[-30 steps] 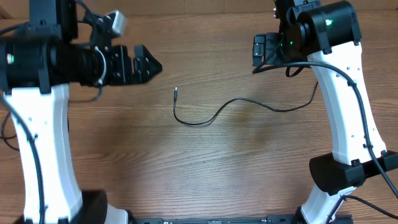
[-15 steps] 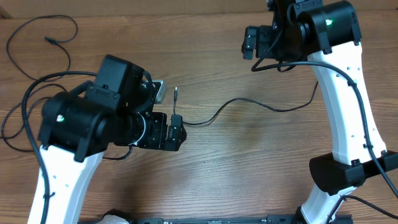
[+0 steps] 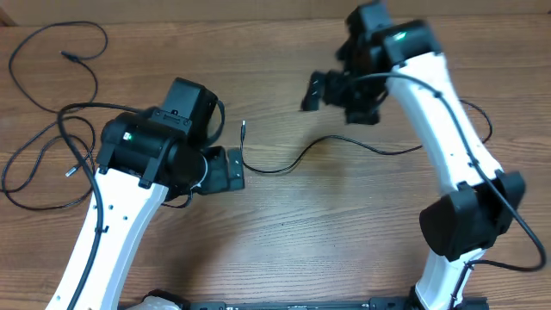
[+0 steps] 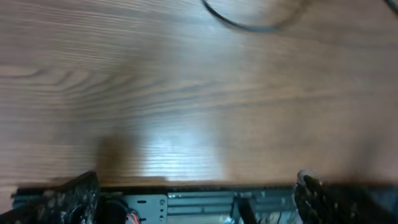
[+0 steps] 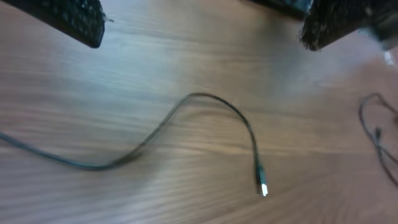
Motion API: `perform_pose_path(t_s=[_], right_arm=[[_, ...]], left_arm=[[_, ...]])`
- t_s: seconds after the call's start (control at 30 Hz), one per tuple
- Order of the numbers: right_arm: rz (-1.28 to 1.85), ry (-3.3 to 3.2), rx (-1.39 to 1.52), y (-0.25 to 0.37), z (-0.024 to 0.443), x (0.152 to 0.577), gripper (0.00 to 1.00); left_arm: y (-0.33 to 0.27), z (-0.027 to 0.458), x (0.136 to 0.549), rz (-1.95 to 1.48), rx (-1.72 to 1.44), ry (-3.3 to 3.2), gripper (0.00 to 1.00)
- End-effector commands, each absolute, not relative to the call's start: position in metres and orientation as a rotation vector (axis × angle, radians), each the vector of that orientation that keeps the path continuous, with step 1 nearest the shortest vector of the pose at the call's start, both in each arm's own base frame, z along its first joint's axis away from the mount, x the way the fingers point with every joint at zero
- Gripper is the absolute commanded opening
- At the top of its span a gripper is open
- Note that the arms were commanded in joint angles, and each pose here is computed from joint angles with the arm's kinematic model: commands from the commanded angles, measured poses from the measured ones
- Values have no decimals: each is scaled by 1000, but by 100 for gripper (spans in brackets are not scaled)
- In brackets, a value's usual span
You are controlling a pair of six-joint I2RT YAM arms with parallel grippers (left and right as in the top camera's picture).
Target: Untangle cables
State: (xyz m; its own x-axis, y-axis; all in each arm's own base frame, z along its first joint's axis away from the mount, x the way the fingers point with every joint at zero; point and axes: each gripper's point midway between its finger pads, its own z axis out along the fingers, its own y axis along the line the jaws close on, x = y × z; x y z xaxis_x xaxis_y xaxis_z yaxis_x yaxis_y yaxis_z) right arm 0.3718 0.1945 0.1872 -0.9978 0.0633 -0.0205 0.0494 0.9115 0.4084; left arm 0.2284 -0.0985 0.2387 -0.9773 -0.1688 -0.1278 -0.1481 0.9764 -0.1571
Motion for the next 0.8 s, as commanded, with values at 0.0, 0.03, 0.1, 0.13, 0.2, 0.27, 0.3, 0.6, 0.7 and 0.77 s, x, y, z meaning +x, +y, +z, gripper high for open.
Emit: perform_pose_path(t_s=[0.0, 0.03, 0.1, 0.13, 0.2, 0.27, 0.3, 0.6, 0.7, 0.77], right_arm=[[796, 3142, 171, 234, 147, 346, 96], [786, 3156, 263, 239, 132, 344, 89], [744, 3159, 407, 245, 109, 342, 84], [698, 3156, 466, 245, 98, 341, 84], [555, 3134, 594, 240, 73, 338, 84], [432, 3116, 686, 234, 57, 335, 84], [362, 3106, 747, 230, 48, 331, 83], [328, 3097, 791, 243, 16, 329, 75], [333, 3091, 774, 248, 9, 332, 69], [344, 3083, 770, 249, 9, 334, 58]], left_arm=[[-76, 236, 235, -115, -443, 2941, 100], [-75, 236, 235, -116, -452, 2942, 99], [-74, 236, 235, -113, -454, 2945, 100], [-74, 236, 234, -112, -454, 2946, 100], [-74, 236, 234, -110, -454, 2948, 100], [-74, 236, 234, -110, -454, 2948, 100], [-74, 236, 234, -110, -454, 2948, 100], [-74, 236, 234, -111, -454, 2947, 100], [-74, 236, 234, -111, -454, 2948, 100], [-74, 236, 234, -110, -454, 2948, 100]])
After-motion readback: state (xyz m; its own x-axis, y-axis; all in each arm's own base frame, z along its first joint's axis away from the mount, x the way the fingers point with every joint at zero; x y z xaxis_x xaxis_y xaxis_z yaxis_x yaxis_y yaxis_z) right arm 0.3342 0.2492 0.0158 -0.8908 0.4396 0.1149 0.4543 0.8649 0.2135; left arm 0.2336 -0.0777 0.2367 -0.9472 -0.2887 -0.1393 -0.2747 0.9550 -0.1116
